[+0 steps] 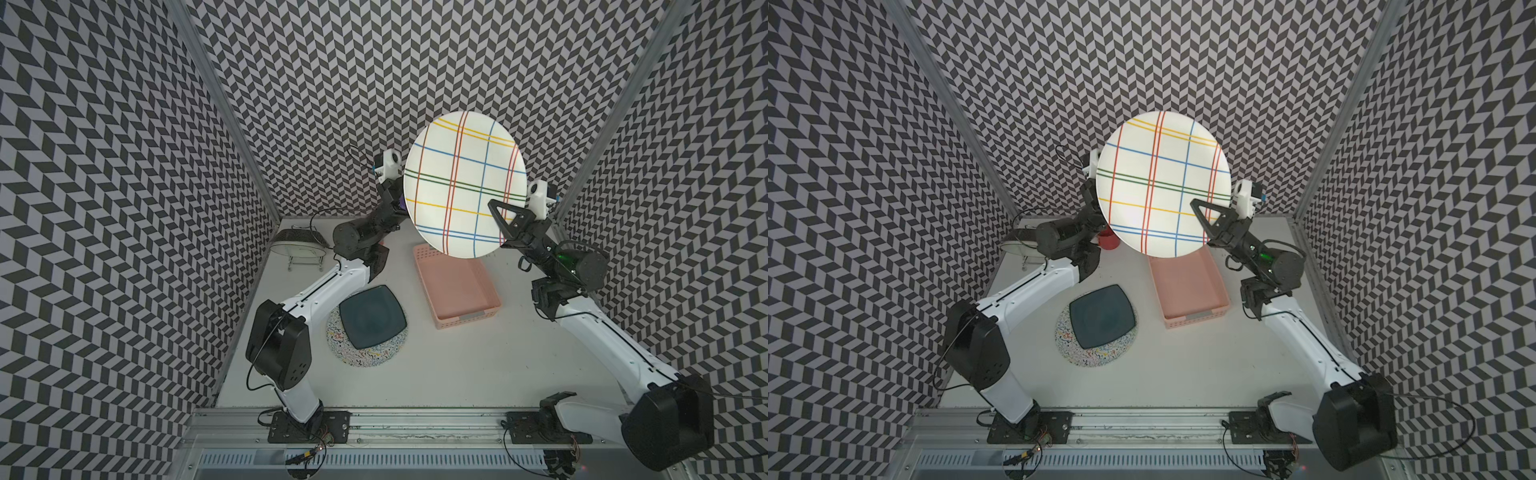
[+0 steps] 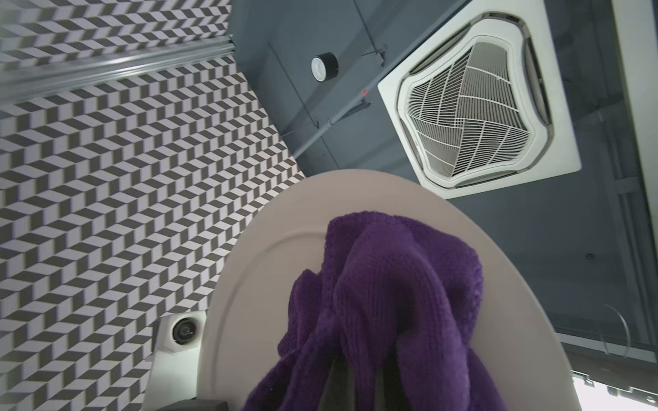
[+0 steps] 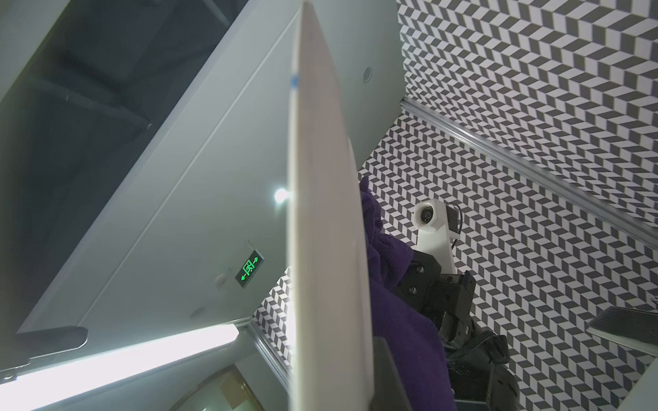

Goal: Wipe the wet plate dry
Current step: Wipe the plate with towel.

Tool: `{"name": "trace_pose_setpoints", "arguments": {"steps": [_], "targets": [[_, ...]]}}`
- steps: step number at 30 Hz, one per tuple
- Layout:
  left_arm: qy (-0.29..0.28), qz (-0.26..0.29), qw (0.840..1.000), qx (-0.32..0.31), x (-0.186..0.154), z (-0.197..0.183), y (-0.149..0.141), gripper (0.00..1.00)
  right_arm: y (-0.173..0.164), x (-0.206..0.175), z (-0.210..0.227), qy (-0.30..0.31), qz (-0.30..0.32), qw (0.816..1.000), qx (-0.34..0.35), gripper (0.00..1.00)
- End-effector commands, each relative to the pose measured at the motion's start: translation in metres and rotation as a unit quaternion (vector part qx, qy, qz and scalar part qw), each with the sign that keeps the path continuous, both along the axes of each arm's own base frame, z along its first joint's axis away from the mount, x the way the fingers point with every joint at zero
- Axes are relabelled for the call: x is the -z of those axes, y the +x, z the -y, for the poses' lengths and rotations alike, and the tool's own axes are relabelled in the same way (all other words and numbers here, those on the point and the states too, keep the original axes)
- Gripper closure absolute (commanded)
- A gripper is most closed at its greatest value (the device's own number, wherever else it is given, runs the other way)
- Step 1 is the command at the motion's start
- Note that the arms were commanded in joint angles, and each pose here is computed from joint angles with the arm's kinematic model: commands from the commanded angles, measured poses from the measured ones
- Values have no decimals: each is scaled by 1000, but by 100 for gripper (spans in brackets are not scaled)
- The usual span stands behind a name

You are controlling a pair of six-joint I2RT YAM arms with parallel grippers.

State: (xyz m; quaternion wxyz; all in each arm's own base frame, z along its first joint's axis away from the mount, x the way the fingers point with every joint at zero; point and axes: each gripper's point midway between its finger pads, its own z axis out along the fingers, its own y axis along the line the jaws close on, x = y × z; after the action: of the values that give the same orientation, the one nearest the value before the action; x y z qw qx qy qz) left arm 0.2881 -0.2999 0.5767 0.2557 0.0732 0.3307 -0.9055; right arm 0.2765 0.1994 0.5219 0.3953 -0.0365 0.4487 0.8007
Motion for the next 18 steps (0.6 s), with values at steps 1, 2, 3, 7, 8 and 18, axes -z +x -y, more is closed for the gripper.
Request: {"name": "trace_pose_setpoints", "arguments": {"steps": [1, 2, 3, 7, 8, 18], "targets": [[-30, 65, 996, 48, -22, 3, -53, 100, 3, -35, 10, 25, 43, 998, 42, 100], [-26, 71, 996, 54, -20, 7, -59, 100, 10, -43, 16, 30, 45, 997, 56, 100], [-22, 80, 995, 56, -20, 8, -64, 100, 15, -50, 22, 32, 49, 996, 67, 100], [-33, 111, 993, 37, -34, -12, -76, 100, 30, -57, 42, 36, 58, 994, 85, 100], [-39, 112, 993, 28, -38, -21, -72, 100, 27, -54, 41, 30, 63, 994, 80, 100], [-77, 106, 991, 34, -57, -21, -53, 100, -13, -33, -28, -17, 86, 996, 7, 100]]}}
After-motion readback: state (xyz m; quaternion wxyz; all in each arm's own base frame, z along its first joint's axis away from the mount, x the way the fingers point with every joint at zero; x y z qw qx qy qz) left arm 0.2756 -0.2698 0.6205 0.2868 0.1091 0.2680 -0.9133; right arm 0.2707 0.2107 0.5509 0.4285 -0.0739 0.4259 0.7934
